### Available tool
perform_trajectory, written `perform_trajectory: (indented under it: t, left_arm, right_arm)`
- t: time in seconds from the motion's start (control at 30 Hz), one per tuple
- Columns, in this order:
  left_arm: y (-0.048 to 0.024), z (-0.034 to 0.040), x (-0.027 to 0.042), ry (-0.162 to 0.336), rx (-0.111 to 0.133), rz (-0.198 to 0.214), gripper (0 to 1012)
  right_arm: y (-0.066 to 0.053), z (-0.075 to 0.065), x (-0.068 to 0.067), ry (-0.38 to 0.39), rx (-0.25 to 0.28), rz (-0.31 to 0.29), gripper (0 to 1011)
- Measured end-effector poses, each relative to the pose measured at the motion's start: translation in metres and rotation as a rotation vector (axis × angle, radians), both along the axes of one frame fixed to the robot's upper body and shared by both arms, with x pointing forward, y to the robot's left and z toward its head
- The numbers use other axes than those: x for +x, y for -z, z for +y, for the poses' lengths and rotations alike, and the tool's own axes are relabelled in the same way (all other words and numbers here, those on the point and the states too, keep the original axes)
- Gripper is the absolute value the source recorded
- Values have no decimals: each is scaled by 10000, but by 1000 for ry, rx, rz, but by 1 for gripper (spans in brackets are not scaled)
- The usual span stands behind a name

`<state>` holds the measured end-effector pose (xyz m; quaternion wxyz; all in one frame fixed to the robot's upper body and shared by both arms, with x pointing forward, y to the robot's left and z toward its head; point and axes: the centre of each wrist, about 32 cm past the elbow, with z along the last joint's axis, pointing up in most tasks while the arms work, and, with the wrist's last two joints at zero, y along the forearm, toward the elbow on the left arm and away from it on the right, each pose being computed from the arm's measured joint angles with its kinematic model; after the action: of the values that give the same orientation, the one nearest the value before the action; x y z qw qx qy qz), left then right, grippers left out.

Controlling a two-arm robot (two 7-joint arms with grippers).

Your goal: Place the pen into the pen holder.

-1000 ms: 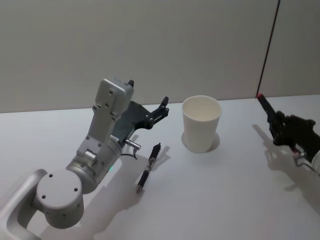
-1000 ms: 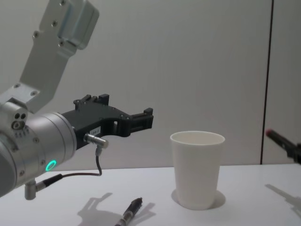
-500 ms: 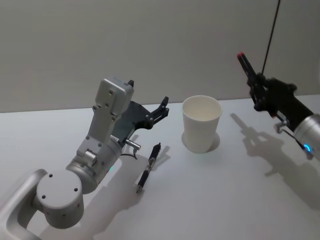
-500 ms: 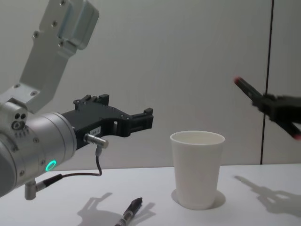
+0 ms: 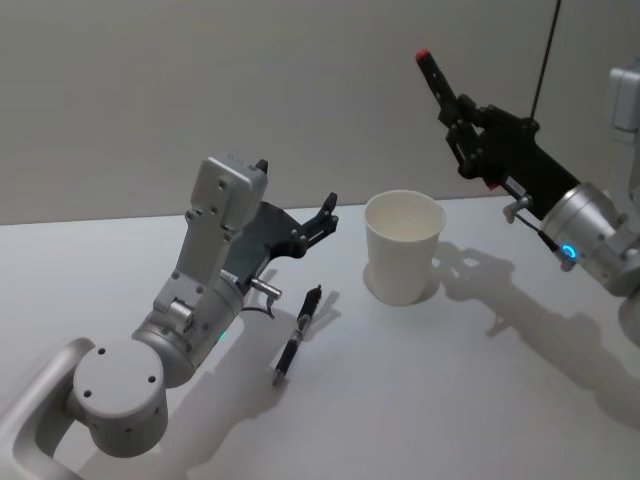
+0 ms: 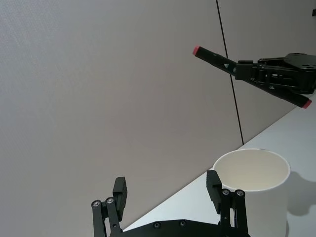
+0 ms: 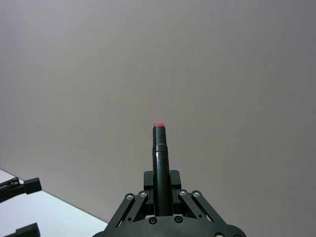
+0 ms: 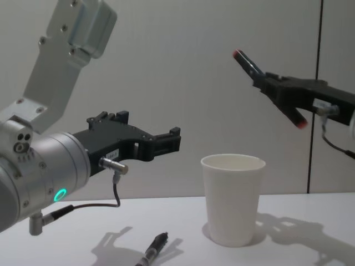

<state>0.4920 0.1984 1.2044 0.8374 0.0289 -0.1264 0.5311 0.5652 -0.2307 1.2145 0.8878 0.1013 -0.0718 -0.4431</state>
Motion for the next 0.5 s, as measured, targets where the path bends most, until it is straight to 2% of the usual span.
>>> perform_trajectory:
  t: [0.27, 0.5]
  left_arm:
    - [0, 0, 0, 0, 0, 0, 1001]
    - [0, 0, 0, 0, 0, 0, 1001]
  right_arm:
    - [-6, 73, 82, -39, 6, -25, 173]
    - [34, 116, 121, -60, -12, -47, 173]
